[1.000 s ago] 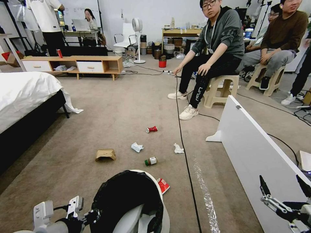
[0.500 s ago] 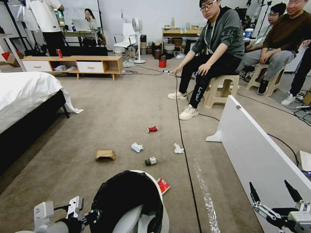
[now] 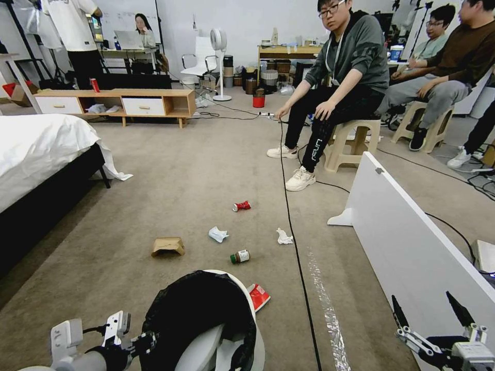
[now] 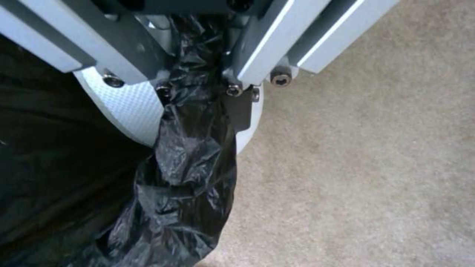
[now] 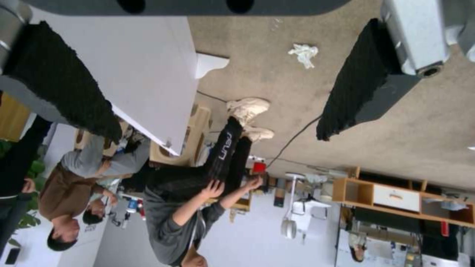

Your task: Pick up the trash bin and place the garbage on the floor into it.

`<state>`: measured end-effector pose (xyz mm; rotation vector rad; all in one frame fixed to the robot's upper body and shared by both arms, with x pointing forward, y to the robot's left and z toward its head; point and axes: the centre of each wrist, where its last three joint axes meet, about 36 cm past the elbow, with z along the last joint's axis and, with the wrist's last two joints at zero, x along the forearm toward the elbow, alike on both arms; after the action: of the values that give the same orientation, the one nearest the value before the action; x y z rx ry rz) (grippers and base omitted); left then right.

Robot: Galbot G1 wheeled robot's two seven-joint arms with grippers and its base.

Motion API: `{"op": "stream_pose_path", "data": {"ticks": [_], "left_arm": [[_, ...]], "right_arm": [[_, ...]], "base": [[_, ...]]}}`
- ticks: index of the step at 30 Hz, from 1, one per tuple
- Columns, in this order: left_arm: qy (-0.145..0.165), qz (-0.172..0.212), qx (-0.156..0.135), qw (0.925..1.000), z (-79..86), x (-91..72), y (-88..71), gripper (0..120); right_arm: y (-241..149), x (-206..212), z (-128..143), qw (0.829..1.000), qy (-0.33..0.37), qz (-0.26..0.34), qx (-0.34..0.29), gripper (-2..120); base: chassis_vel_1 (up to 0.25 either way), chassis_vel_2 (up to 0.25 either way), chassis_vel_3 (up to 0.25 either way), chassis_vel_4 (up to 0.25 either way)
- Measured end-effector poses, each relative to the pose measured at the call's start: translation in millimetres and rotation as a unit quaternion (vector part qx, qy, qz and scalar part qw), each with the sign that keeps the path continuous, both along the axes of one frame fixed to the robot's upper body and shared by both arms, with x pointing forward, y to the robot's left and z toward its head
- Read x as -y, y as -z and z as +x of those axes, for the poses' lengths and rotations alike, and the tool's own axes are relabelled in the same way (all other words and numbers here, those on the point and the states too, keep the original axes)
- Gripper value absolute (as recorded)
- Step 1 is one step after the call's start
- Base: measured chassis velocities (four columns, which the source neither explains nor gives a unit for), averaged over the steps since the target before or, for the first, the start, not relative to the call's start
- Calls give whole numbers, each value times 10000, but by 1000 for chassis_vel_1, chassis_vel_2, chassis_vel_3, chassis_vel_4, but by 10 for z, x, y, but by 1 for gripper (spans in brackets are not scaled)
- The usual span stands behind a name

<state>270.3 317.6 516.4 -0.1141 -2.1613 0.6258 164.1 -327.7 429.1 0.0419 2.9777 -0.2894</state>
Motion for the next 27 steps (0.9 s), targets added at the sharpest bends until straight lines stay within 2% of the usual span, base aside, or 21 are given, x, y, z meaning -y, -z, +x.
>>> {"op": "stream_pose_path", "data": {"ticks": [27], "left_arm": [[-349,431,54,9984,63,-282,20,1]], "right_arm": [[-21,6,13,10000,-92,6,27,100]], "base": [[0,0,0,0]]}}
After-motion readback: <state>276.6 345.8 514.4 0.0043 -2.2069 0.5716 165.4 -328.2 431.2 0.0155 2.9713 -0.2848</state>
